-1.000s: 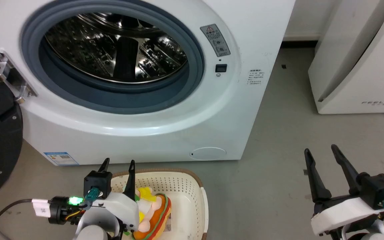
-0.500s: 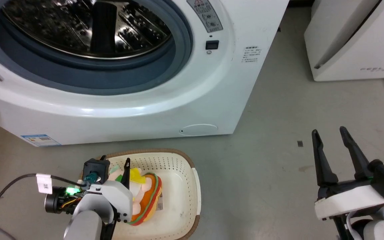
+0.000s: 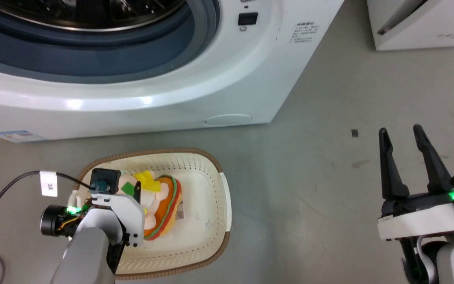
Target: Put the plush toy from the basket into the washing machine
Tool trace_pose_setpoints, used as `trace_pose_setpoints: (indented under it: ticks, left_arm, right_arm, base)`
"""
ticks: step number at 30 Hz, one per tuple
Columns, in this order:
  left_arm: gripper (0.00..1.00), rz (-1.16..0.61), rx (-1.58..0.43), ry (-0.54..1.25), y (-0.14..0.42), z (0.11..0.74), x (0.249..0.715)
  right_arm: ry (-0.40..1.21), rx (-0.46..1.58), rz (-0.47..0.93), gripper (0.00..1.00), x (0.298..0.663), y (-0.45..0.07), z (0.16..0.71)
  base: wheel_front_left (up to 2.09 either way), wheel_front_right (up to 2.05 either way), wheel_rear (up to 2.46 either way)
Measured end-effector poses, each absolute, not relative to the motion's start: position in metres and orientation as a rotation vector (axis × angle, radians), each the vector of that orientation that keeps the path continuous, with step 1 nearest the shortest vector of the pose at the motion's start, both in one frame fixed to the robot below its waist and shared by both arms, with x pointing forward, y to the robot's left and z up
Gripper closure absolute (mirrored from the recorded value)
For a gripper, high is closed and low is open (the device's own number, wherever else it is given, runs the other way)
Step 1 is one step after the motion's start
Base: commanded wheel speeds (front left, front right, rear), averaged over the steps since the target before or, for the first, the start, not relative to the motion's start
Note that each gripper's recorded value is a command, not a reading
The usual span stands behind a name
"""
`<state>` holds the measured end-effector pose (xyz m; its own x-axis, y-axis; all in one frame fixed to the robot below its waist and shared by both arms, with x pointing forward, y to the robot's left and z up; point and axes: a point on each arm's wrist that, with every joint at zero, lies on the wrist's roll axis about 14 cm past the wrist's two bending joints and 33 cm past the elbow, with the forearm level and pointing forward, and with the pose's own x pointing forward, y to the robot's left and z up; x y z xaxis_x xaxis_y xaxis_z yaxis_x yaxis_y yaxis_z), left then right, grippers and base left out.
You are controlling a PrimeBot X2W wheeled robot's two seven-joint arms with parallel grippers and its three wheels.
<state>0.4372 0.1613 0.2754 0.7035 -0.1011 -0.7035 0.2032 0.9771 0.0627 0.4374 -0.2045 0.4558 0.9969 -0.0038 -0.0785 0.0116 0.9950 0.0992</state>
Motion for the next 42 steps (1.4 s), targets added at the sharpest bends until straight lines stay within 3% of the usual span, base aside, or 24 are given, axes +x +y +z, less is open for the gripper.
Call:
trace_pose_setpoints:
  ticks: [21,37,39,42]
  left_arm:
    - [0.0,-0.203,0.172,1.164,0.166,0.164,0.424]
    - [0.0,-0.198,0.19,1.311,0.173,0.116,0.41]
    - [1.0,-0.198,0.193,1.328,0.174,0.113,0.408]
    - [1.0,-0.196,0.191,1.349,0.175,0.108,0.405]
  right_arm:
    - [0.154,0.117,-0.052,0.0,0.468,-0.218,0.394]
    - [0.159,0.134,-0.083,0.0,0.479,-0.228,0.371]
    - [0.156,0.132,-0.087,0.0,0.48,-0.23,0.37]
    - [0.149,0.133,-0.097,0.0,0.48,-0.233,0.369]
  base:
    - [0.0,0.0,0.0]
    - [0.0,0.0,0.0]
    - [0.0,0.0,0.0]
    - [0.0,0.0,0.0]
